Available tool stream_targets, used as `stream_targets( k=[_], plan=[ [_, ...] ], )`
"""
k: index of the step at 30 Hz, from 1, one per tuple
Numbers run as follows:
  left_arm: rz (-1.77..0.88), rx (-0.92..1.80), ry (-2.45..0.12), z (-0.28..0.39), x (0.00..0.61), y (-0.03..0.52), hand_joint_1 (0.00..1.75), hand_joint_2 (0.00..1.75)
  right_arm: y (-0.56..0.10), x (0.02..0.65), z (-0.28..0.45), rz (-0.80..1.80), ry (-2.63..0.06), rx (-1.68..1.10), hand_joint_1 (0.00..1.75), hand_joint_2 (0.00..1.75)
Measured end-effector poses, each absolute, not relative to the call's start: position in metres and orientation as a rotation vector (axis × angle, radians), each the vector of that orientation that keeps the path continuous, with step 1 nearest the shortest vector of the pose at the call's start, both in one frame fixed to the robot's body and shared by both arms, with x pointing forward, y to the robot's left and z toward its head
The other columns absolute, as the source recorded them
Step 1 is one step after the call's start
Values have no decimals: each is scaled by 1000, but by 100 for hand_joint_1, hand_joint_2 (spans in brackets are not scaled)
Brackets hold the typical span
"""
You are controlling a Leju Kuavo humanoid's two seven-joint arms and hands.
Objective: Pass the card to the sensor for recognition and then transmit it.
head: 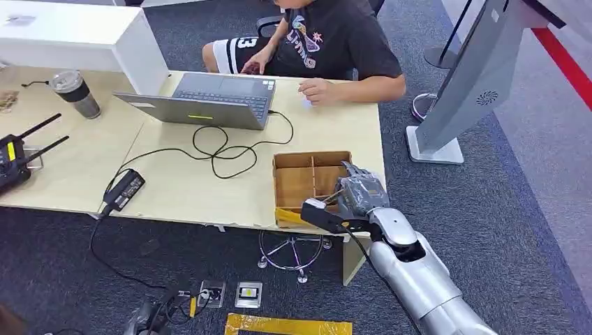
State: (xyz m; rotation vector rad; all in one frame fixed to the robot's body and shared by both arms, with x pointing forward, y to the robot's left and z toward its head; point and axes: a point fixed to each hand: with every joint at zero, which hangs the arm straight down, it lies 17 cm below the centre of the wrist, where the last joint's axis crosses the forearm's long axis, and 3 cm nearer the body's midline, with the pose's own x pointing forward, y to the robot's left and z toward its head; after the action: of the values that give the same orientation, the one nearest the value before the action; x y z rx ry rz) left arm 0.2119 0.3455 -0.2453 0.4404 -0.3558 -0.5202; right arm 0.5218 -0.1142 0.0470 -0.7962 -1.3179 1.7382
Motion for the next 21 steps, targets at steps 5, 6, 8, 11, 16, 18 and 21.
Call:
stream_targets(
  k=[5, 6, 8, 11, 16, 18, 21],
  plan=[
    [-520, 441, -356, -245, 212, 346, 0, 175, -114, 522, 48, 1735, -1323, -800, 175, 175],
    [-519, 441, -356, -245, 212, 346, 0, 175, -114, 523, 49, 1731, -1329, -803, 175, 175],
    [-516, 442, -355, -245, 212, 346, 0, 175, -113, 525, 55, 1713, -1350, -818, 175, 175],
    [-516, 443, -353, -246, 210, 347, 0, 175, -115, 538, 83, 1658, -1407, -873, 175, 175],
    [-519, 442, -350, -246, 208, 347, 0, 175, -129, 574, 180, 1559, -1526, -1004, 175, 175],
    [-518, 442, -351, -246, 208, 347, 0, 175, -129, 577, 206, 1535, -1564, -1030, 175, 175],
    [-518, 441, -350, -246, 208, 347, 0, 175, -132, 578, 231, 1499, -1610, -1061, 175, 175]
  ],
)
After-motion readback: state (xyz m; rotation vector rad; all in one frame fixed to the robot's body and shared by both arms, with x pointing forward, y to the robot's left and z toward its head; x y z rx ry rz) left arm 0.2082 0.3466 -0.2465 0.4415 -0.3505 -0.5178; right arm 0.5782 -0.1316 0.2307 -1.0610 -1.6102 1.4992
